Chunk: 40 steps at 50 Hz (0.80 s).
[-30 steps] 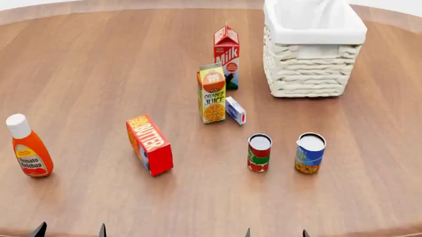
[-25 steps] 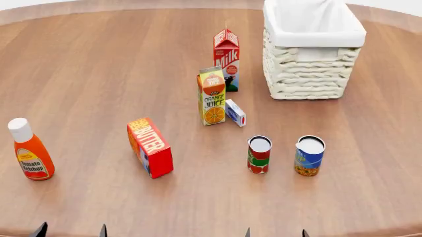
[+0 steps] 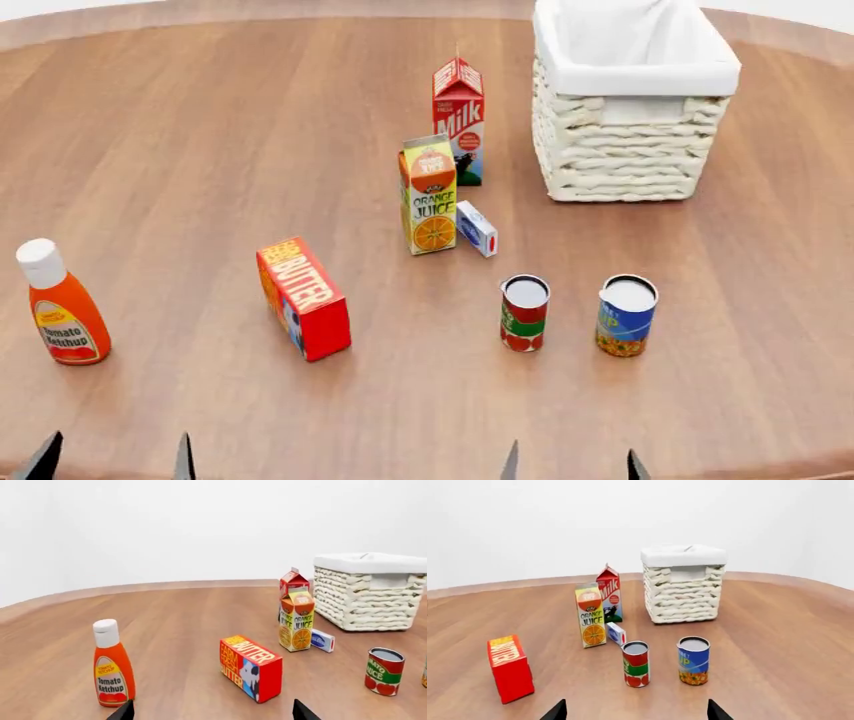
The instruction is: Pick up the orange juice, and put it in the basket.
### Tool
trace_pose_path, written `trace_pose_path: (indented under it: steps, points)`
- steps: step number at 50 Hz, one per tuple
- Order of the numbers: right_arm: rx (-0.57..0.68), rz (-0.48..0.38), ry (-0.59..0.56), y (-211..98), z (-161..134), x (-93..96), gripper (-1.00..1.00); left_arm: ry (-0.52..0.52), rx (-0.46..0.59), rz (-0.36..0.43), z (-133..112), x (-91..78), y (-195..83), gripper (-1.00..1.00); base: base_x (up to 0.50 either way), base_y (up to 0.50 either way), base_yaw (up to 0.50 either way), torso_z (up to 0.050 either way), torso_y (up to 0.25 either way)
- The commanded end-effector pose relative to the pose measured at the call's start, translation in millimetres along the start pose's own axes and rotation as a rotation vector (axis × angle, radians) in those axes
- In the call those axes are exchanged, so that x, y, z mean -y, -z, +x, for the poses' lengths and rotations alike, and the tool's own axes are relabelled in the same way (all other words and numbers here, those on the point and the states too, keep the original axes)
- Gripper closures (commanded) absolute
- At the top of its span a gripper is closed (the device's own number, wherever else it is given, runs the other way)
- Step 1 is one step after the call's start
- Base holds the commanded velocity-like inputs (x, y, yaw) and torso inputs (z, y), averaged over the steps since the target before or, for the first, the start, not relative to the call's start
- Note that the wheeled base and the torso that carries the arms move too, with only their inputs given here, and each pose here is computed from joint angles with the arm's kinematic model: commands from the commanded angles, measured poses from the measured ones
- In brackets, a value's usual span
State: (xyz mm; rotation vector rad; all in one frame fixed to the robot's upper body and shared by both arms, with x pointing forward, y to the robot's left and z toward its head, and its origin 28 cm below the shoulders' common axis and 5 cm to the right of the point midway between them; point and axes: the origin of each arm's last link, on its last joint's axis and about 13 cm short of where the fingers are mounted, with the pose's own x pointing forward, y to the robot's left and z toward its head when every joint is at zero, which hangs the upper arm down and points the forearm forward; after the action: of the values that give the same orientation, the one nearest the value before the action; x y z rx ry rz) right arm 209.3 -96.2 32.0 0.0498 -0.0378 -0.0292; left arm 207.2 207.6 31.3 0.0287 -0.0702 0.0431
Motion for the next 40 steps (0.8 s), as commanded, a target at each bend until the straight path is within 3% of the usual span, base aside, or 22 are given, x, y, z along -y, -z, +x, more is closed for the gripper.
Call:
trace_pose_path:
  steps: [1,15,24,40]
  points:
    - [0.076,0.037,-0.009,-34,-5,2.4,-1.00,-0.012,0.065,-0.012,-3,-5.1,-33,-1.00,0.00,0.00,0.00,0.000,0.000]
    - [0.276,0.062,-0.036,-108,-25,-1.9,-1.00,-0.086,0.239,-0.050,-24,-21.4,-103,-1.00,0.00,0.00,0.00,0.000,0.000]
    - [0.334,0.057,-0.037,-129,-34,-2.7,-1.00,-0.153,0.283,-0.066,-31,-33.8,-120,-1.00,0.00,0.00,0.00,0.000,0.000]
    - [0.368,0.069,-0.059,-137,-38,-5.1,-1.00,-0.233,0.327,-0.073,-37,-45.7,-137,-1.00,0.00,0.00,0.00,0.000,0.000]
